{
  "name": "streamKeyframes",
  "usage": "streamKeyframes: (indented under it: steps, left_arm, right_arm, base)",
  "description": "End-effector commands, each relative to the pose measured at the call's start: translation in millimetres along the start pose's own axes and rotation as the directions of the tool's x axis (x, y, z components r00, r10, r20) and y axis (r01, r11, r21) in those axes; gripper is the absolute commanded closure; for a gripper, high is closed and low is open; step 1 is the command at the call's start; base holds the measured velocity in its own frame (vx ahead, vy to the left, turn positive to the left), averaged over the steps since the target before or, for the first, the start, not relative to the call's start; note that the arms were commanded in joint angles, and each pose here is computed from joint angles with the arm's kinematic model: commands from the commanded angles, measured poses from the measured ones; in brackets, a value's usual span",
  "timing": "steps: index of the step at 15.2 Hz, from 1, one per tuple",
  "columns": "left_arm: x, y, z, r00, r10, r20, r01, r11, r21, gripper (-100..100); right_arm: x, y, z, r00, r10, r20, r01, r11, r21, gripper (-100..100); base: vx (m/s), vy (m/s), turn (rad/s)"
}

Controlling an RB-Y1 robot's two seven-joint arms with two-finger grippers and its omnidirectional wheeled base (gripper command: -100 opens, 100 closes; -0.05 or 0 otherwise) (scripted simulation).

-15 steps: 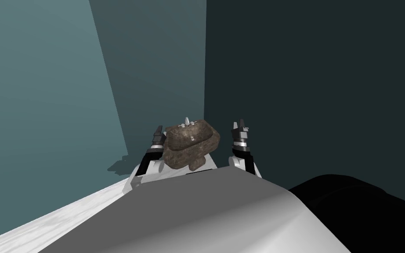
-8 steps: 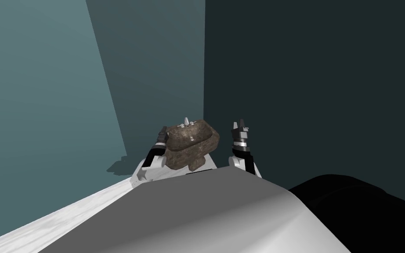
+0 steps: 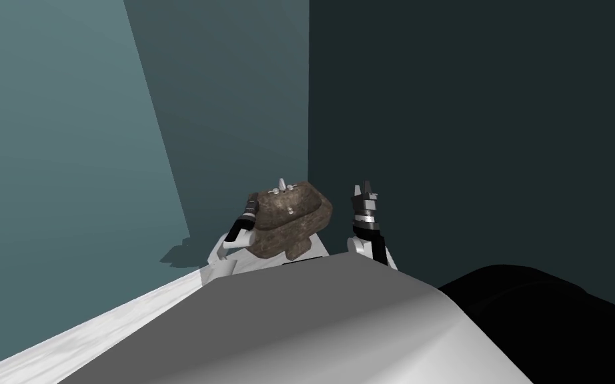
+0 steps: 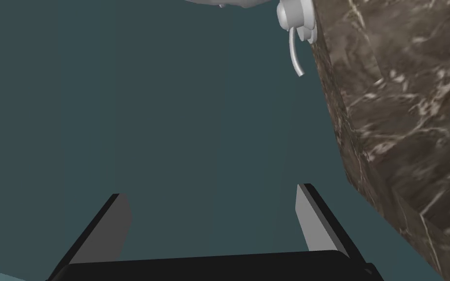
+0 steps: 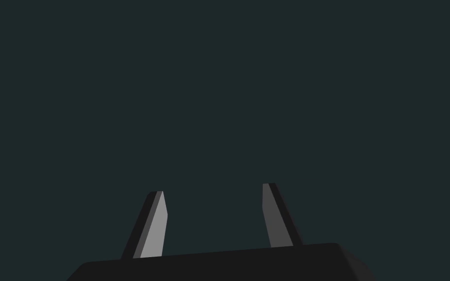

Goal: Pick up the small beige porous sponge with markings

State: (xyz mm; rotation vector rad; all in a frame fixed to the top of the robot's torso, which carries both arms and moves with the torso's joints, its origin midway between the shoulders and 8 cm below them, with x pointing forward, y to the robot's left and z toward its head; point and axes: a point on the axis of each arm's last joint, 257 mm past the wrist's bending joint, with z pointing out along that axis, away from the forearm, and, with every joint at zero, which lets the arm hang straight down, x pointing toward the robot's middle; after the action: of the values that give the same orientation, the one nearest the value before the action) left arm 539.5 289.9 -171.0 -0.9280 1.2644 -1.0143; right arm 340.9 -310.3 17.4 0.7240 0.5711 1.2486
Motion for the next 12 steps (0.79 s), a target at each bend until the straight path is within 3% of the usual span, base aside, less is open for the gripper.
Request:
streamKeyframes:
  steps: [1, 2, 3, 5, 6, 8, 9, 12]
  left_arm:
    - [5.3, 13.3, 10.4, 1.0, 0.009, -0.009, -0.01, 0.999, -0.043, -100]
    - [5.7, 19.1, 9.9, 1.0, 0.009, -0.01, -0.01, 0.998, -0.054, -100]
    - [8.8, 25.6, 21.5, 1.0, 0.021, -0.02, -0.023, 0.996, -0.085, -100]
    - [9.9, 35.8, 21.2, 1.0, 0.021, -0.023, -0.023, 0.994, -0.107, -100]
    - [12.9, 40.0, 31.3, 0.999, 0.032, -0.033, -0.036, 0.99, -0.135, -100]
    - [14.5, 51.9, 31.7, 0.999, 0.031, -0.037, -0.036, 0.987, -0.159, -100]
    - [18.1, 55.2, 42.9, 0.998, 0.041, -0.049, -0.049, 0.981, -0.187, -100]
    - [19.4, 67.4, 41.4, 0.998, 0.04, -0.052, -0.05, 0.976, -0.211, -100]
  right_arm:
    - [0.0, 0.0, 0.0, 1.0, 0.0, 0.0, 0.0, 1.0, 0.0, 0]
    - [0.0, 0.0, 0.0, 1.0, 0.0, 0.0, 0.0, 1.0, 0.0, 0]
    - [0.0, 0.0, 0.0, 1.0, 0.0, 0.0, 0.0, 1.0, 0.0, 0]
    - [0.0, 0.0, 0.0, 1.0, 0.0, 0.0, 0.0, 1.0, 0.0, 0]
    - [0.0, 0.0, 0.0, 1.0, 0.0, 0.0, 0.0, 1.0, 0.0, 0]
    - [0.0, 0.0, 0.0, 1.0, 0.0, 0.0, 0.0, 1.0, 0.0, 0]
    - [0.0, 0.0, 0.0, 1.0, 0.0, 0.0, 0.0, 1.0, 0.0, 0]
    - [0.0, 0.0, 0.0, 1.0, 0.0, 0.0, 0.0, 1.0, 0.0, 0]
  base:
    - [0.003, -0.011, -0.02]
    - [0.003, -0.007, -0.009]
    - [0.005, -0.011, -0.017]
    - [0.006, -0.009, -0.015]
    - [0.003, -0.009, -0.015]
    - [0.004, -0.009, -0.018]
    - [0.004, -0.01, -0.017]
    - [0.003, -0.005, -0.01]
